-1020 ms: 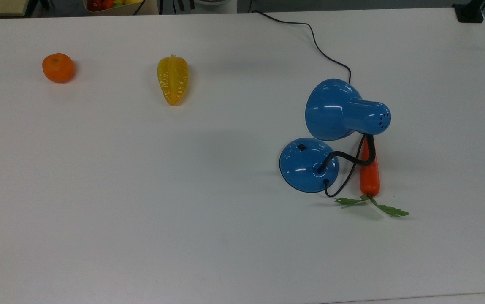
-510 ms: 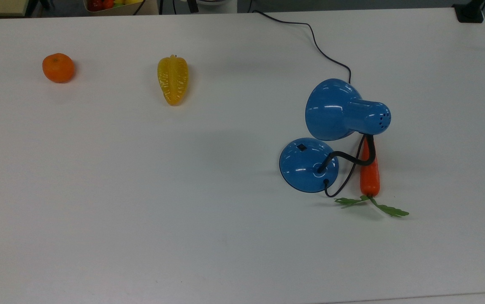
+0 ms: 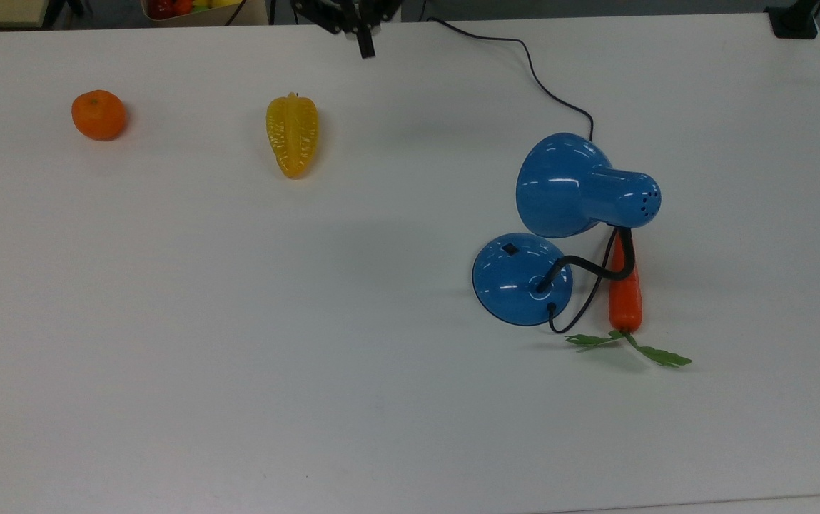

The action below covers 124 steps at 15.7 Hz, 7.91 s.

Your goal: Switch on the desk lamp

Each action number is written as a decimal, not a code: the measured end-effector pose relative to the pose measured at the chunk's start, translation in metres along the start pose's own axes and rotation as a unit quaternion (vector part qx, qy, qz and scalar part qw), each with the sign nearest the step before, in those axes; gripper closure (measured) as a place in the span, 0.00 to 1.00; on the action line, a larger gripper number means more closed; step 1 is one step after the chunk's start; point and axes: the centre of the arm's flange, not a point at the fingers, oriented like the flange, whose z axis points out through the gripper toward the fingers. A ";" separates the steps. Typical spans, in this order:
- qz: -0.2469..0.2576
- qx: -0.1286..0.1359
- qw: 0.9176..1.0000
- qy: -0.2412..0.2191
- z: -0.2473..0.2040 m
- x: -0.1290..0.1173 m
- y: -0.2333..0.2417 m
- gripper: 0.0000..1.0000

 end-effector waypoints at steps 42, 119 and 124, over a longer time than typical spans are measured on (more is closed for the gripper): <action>-0.126 -0.004 0.983 0.134 0.275 0.080 -0.134 0.99; -0.138 -0.040 0.989 -0.023 0.105 0.013 -0.089 0.08; -0.097 -0.025 0.995 -0.029 0.047 -0.014 -0.065 0.00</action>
